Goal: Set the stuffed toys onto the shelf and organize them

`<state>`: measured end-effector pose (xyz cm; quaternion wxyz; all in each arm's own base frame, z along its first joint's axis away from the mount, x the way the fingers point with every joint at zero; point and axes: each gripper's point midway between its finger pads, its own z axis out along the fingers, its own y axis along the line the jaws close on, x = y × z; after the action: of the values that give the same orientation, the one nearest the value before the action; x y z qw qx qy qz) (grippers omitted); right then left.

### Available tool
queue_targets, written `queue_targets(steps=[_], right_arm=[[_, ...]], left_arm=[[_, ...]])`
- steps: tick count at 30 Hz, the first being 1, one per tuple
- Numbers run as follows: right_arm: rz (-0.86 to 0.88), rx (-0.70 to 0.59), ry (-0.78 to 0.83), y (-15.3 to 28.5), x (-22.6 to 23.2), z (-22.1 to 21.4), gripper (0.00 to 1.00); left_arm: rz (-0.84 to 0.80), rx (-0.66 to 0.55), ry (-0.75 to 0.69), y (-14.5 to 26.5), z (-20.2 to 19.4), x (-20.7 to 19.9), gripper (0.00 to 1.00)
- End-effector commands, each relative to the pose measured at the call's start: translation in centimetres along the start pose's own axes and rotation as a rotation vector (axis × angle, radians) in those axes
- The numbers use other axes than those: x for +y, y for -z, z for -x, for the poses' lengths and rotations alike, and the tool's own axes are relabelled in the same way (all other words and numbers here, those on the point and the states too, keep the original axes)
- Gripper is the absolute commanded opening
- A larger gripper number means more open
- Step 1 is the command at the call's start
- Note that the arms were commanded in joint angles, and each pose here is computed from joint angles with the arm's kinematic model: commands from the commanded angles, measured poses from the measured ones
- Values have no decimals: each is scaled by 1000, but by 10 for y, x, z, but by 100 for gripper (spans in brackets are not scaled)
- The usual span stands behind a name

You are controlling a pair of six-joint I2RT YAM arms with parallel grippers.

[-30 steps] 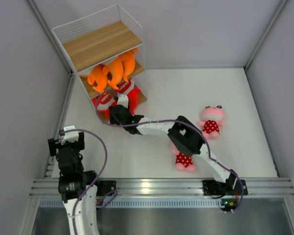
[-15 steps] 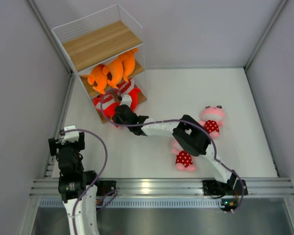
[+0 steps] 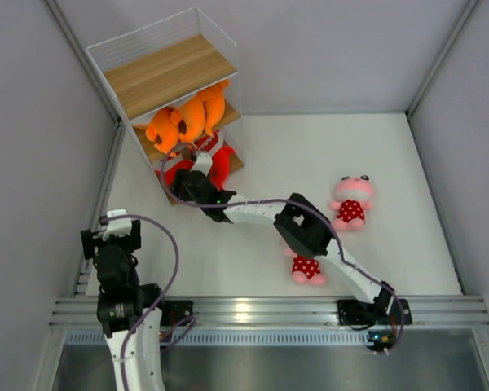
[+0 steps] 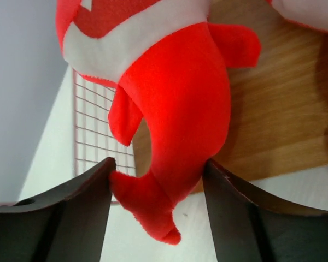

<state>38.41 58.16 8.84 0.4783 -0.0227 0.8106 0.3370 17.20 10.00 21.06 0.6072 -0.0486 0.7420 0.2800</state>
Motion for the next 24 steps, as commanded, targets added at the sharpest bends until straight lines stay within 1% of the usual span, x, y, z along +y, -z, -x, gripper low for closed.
queue_targets(steps=[1, 3, 4, 6, 7, 8, 9, 10, 11, 12, 13, 15, 16, 17, 18, 19, 20, 21, 22, 23, 24], right_arm=[[43, -62, -23, 16, 17, 33, 65], [56, -40, -18, 31, 16, 33, 67], [82, -53, -26, 43, 25, 49, 66], [77, -12, 18, 58, 19, 35, 68], [95, -29, 14, 74, 29, 50, 69], [71, 6, 31, 83, 15, 36, 70], [85, 21, 40, 93, 15, 36, 72], [107, 7, 46, 112, 22, 55, 73], [84, 44, 78, 123, 8, 44, 74], [82, 59, 112, 134, 4, 47, 74], [38, 112, 142, 157, -10, 46, 75], [-20, 182, 170, 185, -31, 41, 75], [-27, 179, 160, 209, -33, 55, 76], [-122, 281, 196, 232, -68, 31, 75], [-164, 301, 207, 247, -82, 31, 75], [-172, 288, 200, 272, -85, 46, 75], [-253, 309, 199, 289, -108, 41, 75], [-348, 371, 227, 315, -134, 35, 75], [-376, 364, 215, 339, -144, 44, 76], [-418, 365, 190, 352, -153, 46, 77], [-462, 386, 182, 375, -168, 50, 78]], left_arm=[[4, -24, 3, 0, 4, 1, 88], [1, -27, 3, 1, 4, 0, 88], [1, -30, 4, 1, 5, 0, 88], [4, -30, 4, 1, 5, 1, 88], [4, -29, 6, 1, 5, 1, 88], [5, -30, 8, 1, 5, 1, 88], [3, -31, 6, 1, 6, 1, 88], [3, -32, 8, 1, 6, 1, 88], [4, -30, 11, 1, 6, 1, 88], [3, -32, 11, 1, 6, 1, 88], [3, -32, 11, 1, 6, 1, 88], [1, -35, 11, 1, 7, 1, 88], [-1, -34, 11, 1, 7, 0, 88], [-2, -36, 10, 1, 7, 0, 88], [-6, -35, 11, 1, 7, 0, 88], [-6, -39, 12, 1, 8, 0, 88], [-13, -38, 9, 1, 8, -2, 88], [-14, -40, 11, 1, 8, -2, 88], [-13, -41, 13, 2, 9, -1, 88], [-12, -39, 14, 1, 9, -1, 88], [-11, -44, 15, 2, 10, -1, 88]])
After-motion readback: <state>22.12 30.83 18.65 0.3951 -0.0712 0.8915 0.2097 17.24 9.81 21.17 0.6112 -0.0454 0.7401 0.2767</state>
